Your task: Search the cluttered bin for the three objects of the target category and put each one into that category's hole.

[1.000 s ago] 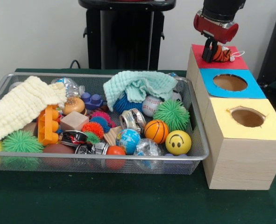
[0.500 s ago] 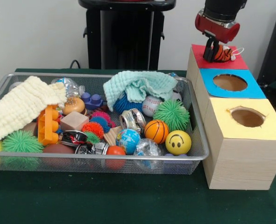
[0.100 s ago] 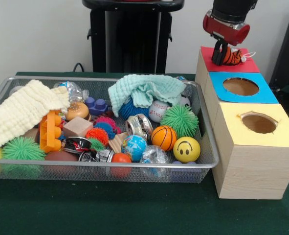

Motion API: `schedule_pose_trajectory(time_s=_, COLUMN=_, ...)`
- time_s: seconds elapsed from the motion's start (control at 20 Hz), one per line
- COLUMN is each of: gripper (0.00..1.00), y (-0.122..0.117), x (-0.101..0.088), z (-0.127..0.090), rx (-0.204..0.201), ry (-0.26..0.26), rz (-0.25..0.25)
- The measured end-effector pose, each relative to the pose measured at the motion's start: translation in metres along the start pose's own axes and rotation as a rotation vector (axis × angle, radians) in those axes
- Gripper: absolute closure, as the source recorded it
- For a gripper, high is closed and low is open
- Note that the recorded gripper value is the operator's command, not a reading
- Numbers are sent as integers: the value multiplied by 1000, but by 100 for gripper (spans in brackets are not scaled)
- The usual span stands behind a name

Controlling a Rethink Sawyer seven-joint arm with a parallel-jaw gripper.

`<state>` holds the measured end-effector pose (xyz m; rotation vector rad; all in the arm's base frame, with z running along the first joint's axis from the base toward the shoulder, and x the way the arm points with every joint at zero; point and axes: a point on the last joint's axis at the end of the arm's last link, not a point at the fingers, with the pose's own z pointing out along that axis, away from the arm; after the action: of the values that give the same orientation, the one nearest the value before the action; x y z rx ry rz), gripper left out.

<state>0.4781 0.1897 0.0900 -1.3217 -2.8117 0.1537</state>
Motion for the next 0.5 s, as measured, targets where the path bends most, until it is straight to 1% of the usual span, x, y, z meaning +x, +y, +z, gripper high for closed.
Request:
schedule_pose_trajectory(time_s=0.35, gripper=100, y=-11, x=-10, z=-1, rx=18, ry=-21, rz=-1)
schedule_pose_trajectory(time_s=0.5, gripper=100, y=-15, x=-15, z=-2, rx=23, ry=-20, rz=6)
